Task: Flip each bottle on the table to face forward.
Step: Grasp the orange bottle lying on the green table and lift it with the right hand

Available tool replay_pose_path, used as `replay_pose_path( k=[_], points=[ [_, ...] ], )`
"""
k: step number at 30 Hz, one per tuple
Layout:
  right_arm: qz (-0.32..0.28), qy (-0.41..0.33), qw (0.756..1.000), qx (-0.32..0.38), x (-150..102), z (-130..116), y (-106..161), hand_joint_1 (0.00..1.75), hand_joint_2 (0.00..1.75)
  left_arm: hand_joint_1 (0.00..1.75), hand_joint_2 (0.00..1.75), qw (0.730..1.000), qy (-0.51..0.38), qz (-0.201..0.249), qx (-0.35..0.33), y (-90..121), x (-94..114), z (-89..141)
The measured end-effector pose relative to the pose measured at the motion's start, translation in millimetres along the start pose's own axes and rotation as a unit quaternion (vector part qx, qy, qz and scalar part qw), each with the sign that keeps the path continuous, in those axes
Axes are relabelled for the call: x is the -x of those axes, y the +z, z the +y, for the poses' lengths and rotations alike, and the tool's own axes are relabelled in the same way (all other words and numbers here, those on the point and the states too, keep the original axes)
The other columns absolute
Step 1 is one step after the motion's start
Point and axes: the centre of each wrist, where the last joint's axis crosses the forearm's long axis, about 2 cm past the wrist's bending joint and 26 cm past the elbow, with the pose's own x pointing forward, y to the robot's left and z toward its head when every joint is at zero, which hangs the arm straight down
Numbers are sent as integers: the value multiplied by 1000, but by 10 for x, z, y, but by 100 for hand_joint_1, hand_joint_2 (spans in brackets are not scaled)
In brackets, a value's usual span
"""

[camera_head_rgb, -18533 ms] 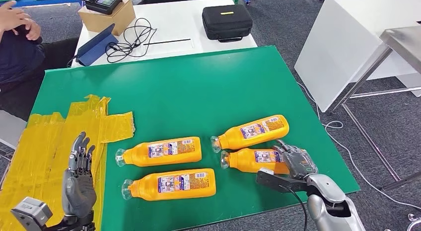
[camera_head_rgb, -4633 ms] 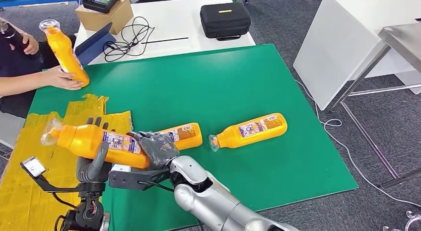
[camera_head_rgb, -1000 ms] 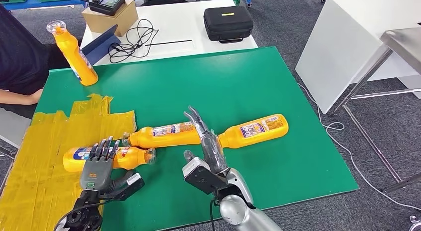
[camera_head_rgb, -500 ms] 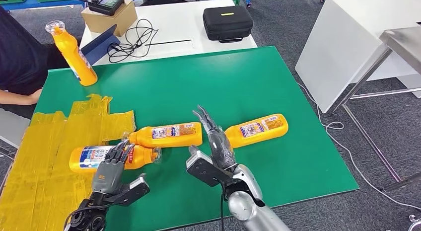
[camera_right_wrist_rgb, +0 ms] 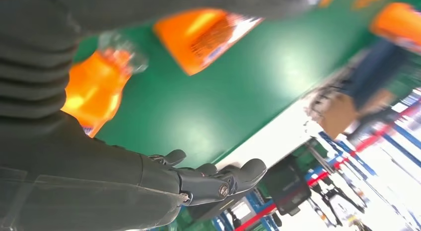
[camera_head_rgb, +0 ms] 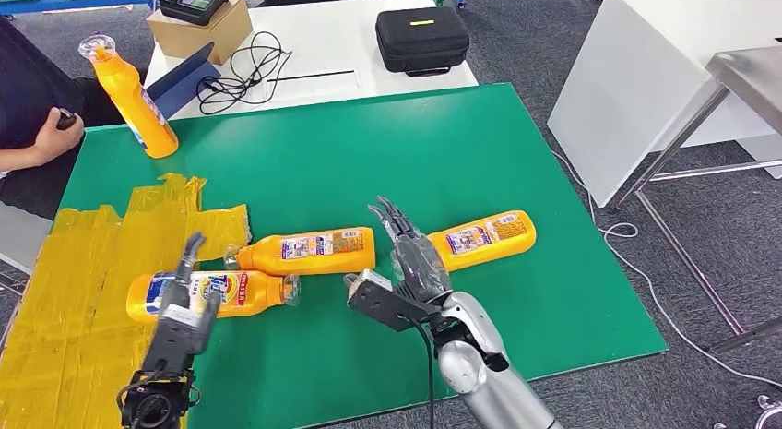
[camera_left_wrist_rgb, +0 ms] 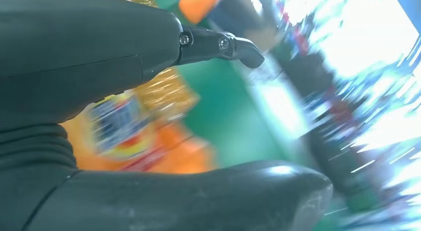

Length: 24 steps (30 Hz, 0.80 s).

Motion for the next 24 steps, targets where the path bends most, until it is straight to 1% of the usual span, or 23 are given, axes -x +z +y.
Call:
replay_pose_path(
  k=[2,5,8,12,15,18,24],
  points=[
    [9,35,999,-13,71,-52,-65,0,175,0,0,997,58,-28,-49,-87,-191,34],
    [24,88,995,-36,162,-102,-162,0,175,0,0,987,117,-66,-91,-176,-416,66],
    [43,142,987,-63,268,-137,-283,0,175,0,0,975,169,-89,-116,-223,-569,50],
    [63,201,974,-88,415,-190,-500,0,175,0,0,955,237,-108,-145,-259,-747,16],
    [66,220,968,-104,480,-210,-666,0,175,0,0,943,264,-124,-160,-302,-845,16],
    [69,228,964,-118,499,-198,-789,0,175,0,0,937,276,-135,-165,-360,-900,10],
    [76,233,960,-138,505,-148,-909,0,175,0,0,932,285,-150,-169,-453,-958,-3]
  ],
)
